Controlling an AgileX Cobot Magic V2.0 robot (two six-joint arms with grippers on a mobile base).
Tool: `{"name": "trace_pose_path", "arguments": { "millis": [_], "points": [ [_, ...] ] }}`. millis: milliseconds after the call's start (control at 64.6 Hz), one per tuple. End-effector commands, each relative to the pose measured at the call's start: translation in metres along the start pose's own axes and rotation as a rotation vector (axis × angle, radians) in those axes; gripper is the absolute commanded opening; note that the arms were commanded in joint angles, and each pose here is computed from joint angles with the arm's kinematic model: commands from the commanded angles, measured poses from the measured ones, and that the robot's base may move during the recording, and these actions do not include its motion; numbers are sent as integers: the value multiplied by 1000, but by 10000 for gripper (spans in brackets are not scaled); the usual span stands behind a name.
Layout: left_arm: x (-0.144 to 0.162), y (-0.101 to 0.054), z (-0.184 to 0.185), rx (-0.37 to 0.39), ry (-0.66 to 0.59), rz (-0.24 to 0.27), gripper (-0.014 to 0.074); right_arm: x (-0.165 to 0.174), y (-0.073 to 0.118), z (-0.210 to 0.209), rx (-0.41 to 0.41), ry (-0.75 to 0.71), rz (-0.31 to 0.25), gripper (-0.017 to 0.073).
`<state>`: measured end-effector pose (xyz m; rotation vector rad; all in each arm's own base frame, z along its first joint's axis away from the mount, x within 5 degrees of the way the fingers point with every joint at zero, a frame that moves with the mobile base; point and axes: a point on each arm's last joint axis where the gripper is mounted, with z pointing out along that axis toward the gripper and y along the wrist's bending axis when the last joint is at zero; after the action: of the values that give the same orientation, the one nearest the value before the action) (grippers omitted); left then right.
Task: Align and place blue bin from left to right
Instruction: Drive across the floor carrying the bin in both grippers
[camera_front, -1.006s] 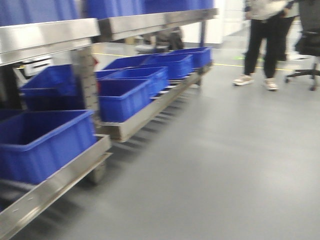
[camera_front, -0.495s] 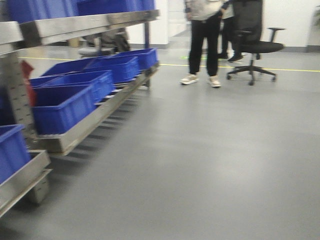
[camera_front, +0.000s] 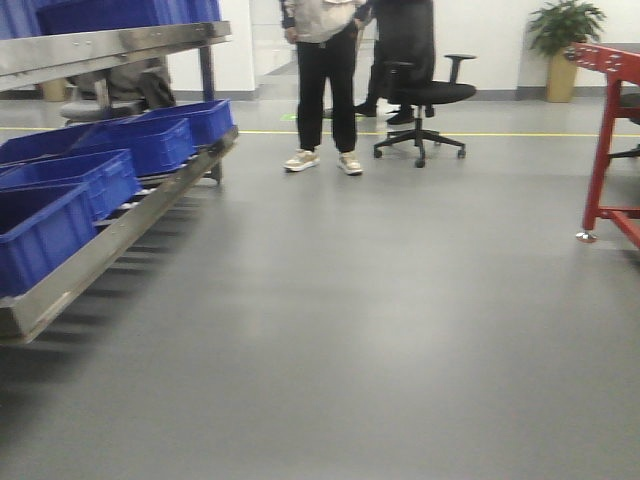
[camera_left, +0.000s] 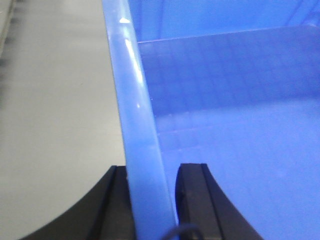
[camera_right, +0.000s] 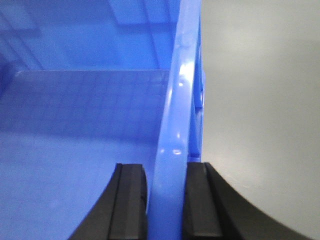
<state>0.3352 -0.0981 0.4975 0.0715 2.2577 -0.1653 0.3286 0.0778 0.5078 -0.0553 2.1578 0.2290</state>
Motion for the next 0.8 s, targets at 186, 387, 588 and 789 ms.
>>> {"name": "trace_pose_path", "arguments": {
  "millis": [186,387,588,789],
  "points": [
    [-9,-2,-19,28,-109,14,-110,-14,-1,-18,-1,-145,-32,-152],
    [-9,-2,-19,28,-109,14,-110,-14,-1,-18,-1,-145,-32,-152],
    [-9,-2,-19,28,-109,14,-110,-14,-1,-18,-1,-145,-32,-152],
    [-9,-2,-19,28,-109,14,-110,-14,-1,-18,-1,-145,-32,-152]
  ]
}}
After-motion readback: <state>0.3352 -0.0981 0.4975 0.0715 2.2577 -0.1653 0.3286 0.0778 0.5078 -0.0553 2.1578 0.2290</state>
